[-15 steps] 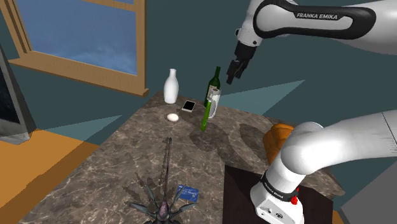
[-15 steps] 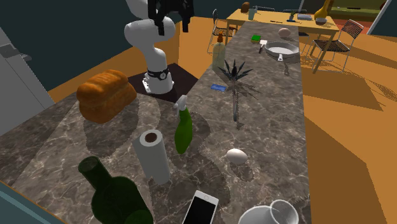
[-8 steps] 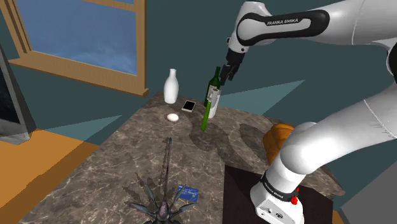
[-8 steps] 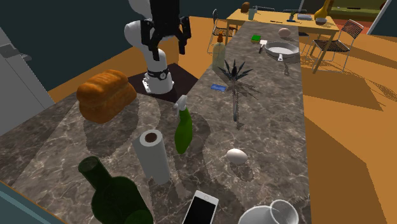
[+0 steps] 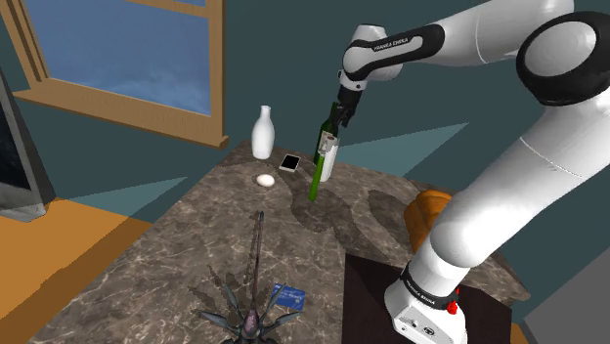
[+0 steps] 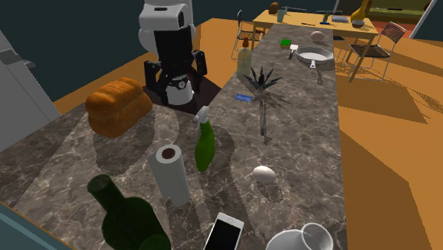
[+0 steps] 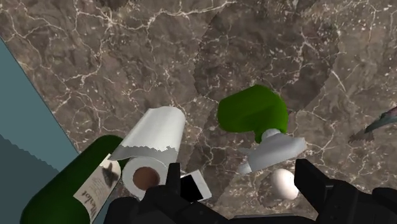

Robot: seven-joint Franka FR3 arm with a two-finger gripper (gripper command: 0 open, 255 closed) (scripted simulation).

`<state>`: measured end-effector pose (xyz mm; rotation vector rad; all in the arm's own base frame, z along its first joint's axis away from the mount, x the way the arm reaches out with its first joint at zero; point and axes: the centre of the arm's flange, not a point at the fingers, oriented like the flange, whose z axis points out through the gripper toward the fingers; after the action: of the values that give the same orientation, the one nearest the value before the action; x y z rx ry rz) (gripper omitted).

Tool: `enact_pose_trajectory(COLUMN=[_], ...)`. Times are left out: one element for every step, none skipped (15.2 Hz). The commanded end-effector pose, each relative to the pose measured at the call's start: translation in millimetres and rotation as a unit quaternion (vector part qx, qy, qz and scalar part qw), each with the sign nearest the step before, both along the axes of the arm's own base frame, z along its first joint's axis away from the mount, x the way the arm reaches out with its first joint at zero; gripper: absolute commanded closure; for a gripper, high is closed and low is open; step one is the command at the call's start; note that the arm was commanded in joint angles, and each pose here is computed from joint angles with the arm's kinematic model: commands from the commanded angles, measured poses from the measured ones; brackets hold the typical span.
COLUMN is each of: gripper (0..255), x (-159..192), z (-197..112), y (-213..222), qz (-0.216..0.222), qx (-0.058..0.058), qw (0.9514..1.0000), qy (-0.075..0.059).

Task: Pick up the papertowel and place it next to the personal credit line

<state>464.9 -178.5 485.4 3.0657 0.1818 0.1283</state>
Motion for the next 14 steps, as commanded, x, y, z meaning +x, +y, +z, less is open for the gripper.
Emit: enact_pose_trajectory(gripper=[0, 0, 0, 0, 0, 0, 0, 0, 0, 0, 0, 0, 0, 0], x=[16.2, 24.8, 33.3, 41.9, 50.5, 59.0, 67.6, 76.1, 84.7, 90.5, 90.9, 91.2, 91.5, 91.8], z=[-14.1, -20.7, -27.3, -33.9, -40.5, -47.2, -53.9, -60.6, -67.4, -72.1, -77.3, -82.6, -87.9, -93.1], y=[-16.8, -25.0, -33.2, -41.3, -49.4, -57.5, -65.6, -73.6, -81.6, -87.1, -87.4, -87.6, -87.9, -88.2], qz=[0.002, 0.002, 0.003, 0.003, 0.004, 0.005, 0.005, 0.006, 0.006, 0.007, 0.007, 0.007, 0.007, 0.007], qx=[0.001, 0.002, 0.002, 0.003, 0.004, 0.004, 0.005, 0.006, 0.006, 0.007, 0.007, 0.007, 0.007, 0.007], qw=[1.0, 1.0, 1.0, 1.0, 1.0, 0.9999, 0.9999, 0.9999, 0.9999, 0.9999, 0.9999, 0.9999, 0.9999, 0.9999], qy=[0.002, 0.004, 0.005, 0.006, 0.007, 0.008, 0.009, 0.011, 0.012, 0.013, 0.013, 0.013, 0.013, 0.013])
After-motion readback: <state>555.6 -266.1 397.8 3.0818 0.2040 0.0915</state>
